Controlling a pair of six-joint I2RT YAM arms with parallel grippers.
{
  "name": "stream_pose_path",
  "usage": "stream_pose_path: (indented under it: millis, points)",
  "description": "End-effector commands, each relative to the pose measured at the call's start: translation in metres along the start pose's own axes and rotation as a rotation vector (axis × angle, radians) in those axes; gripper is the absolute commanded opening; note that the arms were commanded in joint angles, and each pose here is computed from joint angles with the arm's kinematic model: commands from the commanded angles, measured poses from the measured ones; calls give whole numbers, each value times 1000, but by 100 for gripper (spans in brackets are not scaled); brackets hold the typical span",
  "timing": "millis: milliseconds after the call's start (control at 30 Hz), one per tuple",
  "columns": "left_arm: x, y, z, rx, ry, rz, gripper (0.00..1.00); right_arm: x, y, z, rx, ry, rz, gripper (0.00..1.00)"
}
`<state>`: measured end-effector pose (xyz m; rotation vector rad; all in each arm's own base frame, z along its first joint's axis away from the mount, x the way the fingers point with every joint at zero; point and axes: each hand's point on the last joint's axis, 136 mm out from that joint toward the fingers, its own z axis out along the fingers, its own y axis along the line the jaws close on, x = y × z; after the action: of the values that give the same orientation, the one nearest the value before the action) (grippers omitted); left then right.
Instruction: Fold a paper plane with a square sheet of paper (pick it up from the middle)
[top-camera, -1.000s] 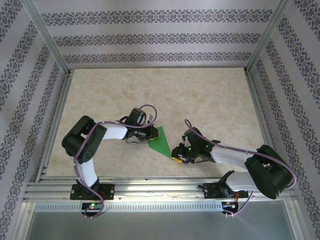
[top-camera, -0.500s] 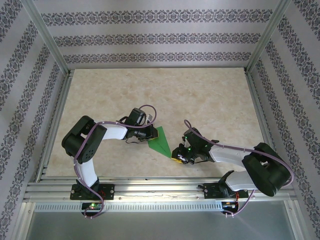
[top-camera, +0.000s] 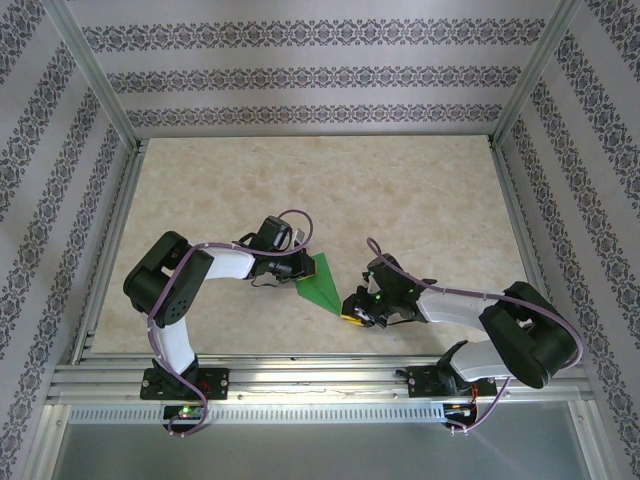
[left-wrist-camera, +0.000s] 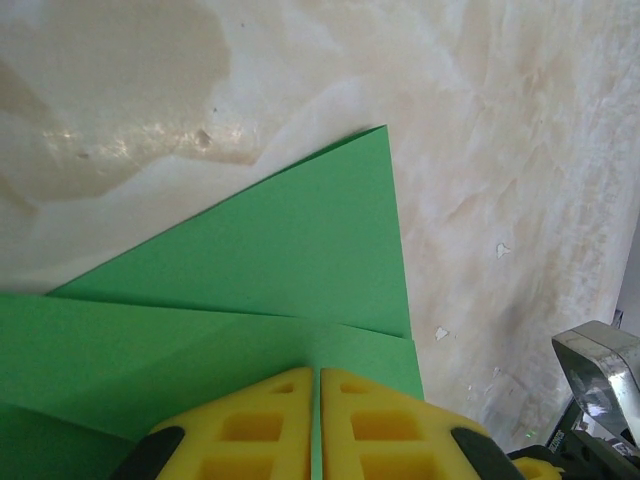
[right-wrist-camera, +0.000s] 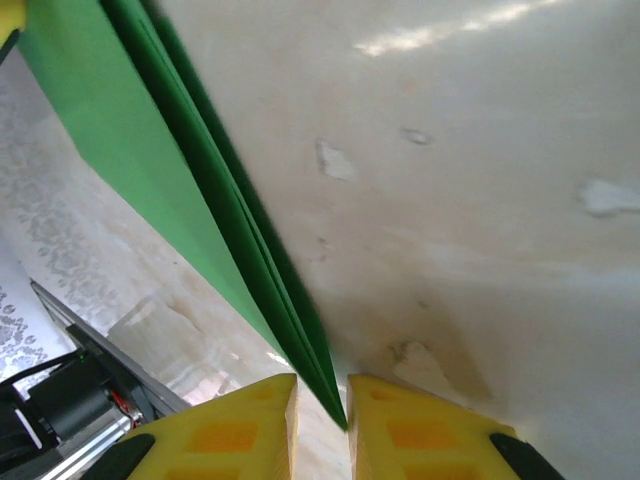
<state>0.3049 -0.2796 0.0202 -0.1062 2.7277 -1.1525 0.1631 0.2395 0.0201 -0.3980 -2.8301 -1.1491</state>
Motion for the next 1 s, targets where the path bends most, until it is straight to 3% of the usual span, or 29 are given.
stream_pose_path:
  millis: [0,833,967]
  points:
    - [2,12,-5,-64,9,-41,10,-11,31,-3,-92,-23,-65,20]
    - [-6,-5,-11,-13,-17,-28,10,-32,51,8,-229,-16,-103,23]
    - [-9,-13,-12,19,-20,-38,15,-34,50,7,-235,-22,-107,13]
